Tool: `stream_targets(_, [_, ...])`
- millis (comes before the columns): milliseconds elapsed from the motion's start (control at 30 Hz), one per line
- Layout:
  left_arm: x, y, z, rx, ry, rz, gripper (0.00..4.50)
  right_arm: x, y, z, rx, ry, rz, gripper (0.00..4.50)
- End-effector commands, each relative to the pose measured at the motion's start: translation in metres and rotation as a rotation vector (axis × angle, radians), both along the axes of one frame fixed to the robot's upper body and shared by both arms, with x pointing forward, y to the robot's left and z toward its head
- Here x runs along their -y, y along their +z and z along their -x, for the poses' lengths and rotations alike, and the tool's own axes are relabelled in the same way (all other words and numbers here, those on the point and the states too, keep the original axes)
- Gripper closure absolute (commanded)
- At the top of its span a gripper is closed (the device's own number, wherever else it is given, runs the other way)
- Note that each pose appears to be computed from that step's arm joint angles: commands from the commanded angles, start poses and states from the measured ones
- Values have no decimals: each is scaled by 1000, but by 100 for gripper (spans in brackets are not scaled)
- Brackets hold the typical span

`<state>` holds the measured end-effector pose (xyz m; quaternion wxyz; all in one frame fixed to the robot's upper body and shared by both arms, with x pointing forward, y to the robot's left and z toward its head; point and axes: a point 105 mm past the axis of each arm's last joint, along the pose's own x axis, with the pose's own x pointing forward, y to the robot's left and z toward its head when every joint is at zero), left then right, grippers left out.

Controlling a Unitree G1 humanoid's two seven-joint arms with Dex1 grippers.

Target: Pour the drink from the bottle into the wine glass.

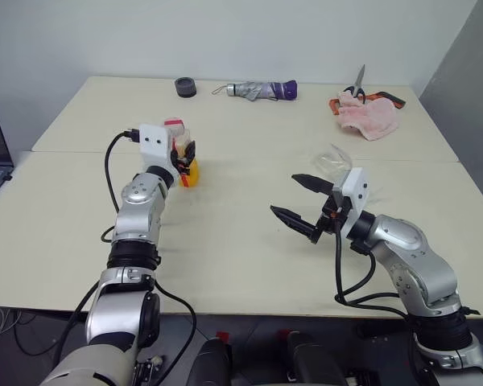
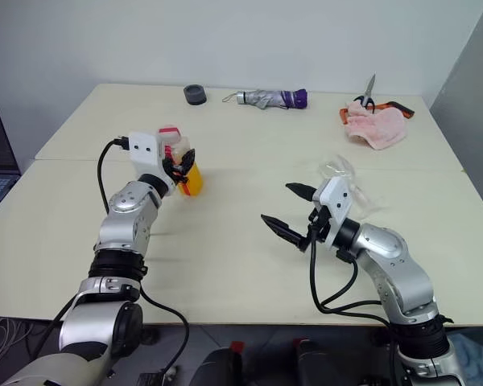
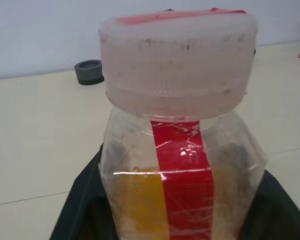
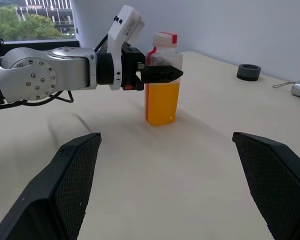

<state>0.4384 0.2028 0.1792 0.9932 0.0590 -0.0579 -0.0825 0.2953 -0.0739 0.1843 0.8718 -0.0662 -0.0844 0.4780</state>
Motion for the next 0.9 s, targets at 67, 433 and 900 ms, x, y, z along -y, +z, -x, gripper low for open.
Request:
stream_targets(67, [0, 25, -1, 76, -1, -23, 261, 0, 8, 2, 31, 7, -12, 0])
stream_targets(433, [20, 31, 12, 122, -152, -10, 261, 1, 10, 3, 42, 1, -9, 0])
stream_targets(900, [98, 17, 77, 39, -823, -108, 263, 16, 2, 15, 90, -61, 56, 0])
